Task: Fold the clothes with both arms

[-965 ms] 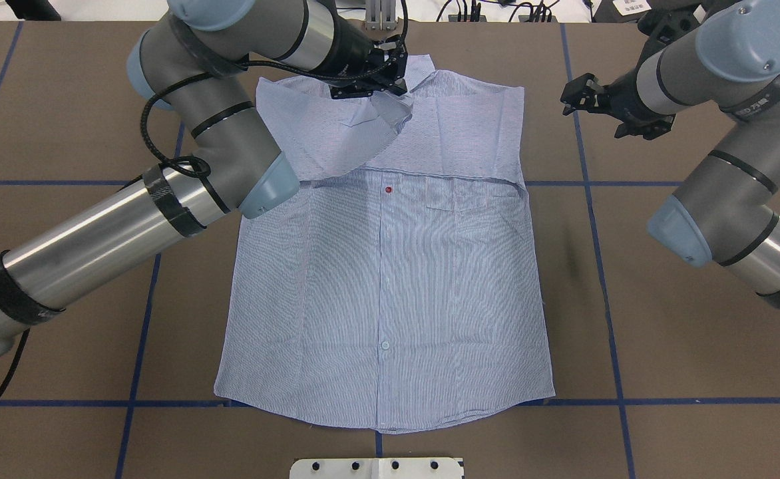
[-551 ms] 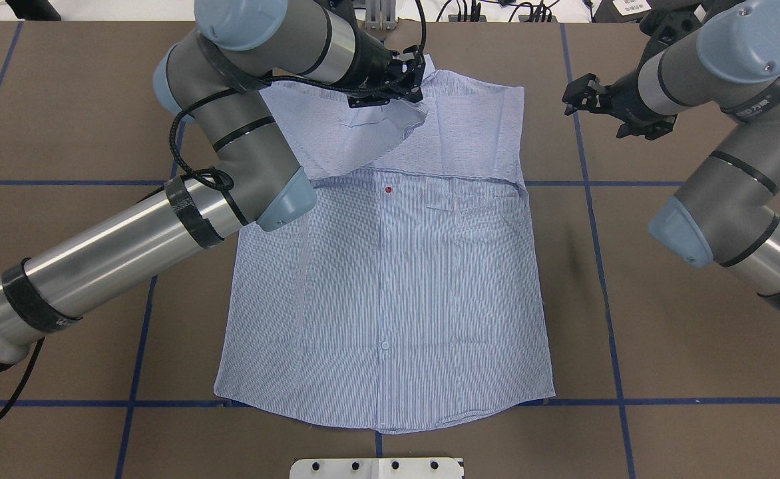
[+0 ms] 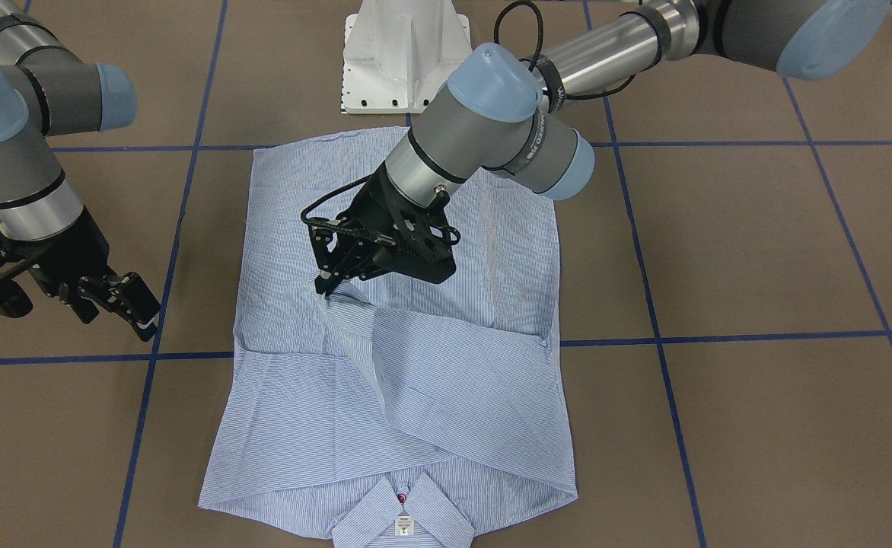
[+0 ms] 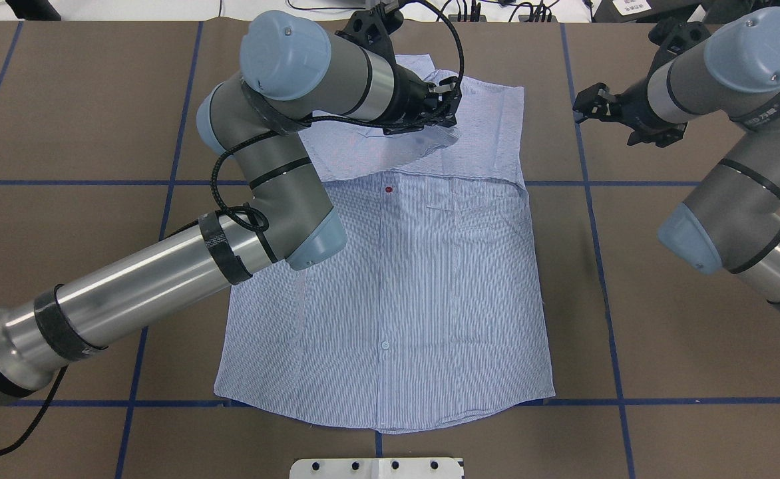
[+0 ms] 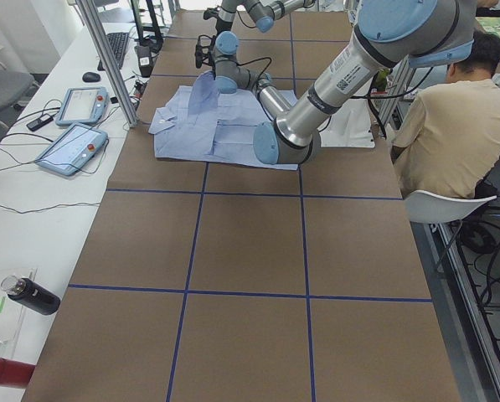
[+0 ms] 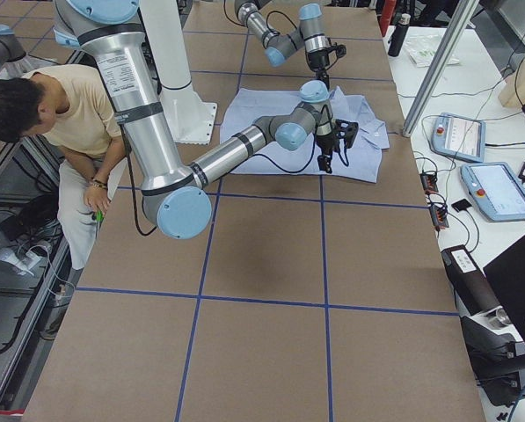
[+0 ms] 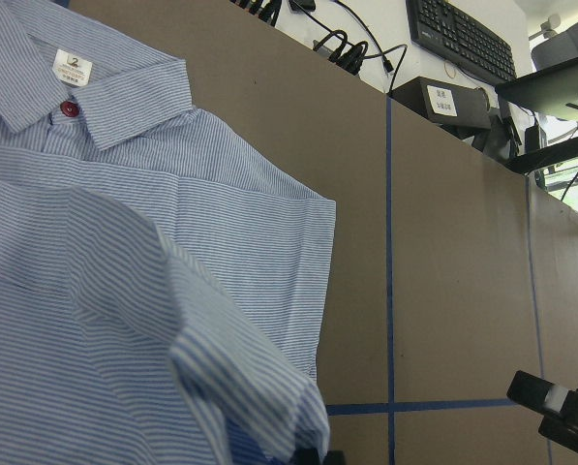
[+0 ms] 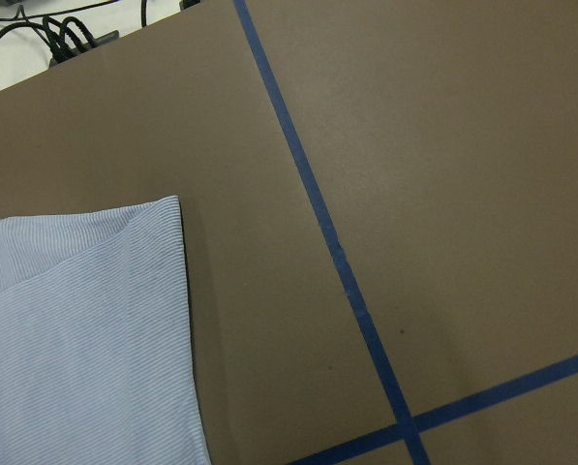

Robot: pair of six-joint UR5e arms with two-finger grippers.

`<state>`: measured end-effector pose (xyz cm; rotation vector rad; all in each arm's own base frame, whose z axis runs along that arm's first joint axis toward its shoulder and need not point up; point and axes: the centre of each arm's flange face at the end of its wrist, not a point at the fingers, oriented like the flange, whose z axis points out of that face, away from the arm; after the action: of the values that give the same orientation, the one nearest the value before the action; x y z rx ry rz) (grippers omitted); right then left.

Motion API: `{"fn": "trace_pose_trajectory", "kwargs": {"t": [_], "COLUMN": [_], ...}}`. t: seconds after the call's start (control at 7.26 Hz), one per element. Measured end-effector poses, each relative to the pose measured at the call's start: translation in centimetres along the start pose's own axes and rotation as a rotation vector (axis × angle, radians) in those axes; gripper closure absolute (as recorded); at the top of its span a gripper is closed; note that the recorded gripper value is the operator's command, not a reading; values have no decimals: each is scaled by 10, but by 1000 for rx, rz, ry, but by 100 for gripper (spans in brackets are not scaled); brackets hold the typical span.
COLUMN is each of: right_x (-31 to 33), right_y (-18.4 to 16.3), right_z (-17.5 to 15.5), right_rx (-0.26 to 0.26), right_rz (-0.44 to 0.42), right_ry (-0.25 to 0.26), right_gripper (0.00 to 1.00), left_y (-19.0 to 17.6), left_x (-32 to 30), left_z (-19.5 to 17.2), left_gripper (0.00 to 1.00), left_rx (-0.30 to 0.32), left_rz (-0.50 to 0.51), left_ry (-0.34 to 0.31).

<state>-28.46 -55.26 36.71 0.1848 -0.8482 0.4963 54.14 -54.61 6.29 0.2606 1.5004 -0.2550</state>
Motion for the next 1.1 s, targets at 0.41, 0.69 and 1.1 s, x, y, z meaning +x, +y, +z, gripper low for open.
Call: {"fn": "trace_pose_trajectory", "kwargs": {"t": [0.41, 0.69, 1.1], "right_x": [23, 32, 32], "right_y": [10, 17, 58], "right_z": [-9, -19, -23], "right_rx": [-6, -8, -43], "right_rz": [-12, -6, 36], "right_ry": [5, -1, -11], "right_gripper": [0, 0, 0], "left_y": [3, -2, -14], "left_x": [13, 15, -2], "left_z": [25, 25, -20], "left_gripper": [16, 16, 16], "left_rx": [45, 55, 54], "left_rz": [-63, -70, -51], "left_ry": [33, 43, 77]}}
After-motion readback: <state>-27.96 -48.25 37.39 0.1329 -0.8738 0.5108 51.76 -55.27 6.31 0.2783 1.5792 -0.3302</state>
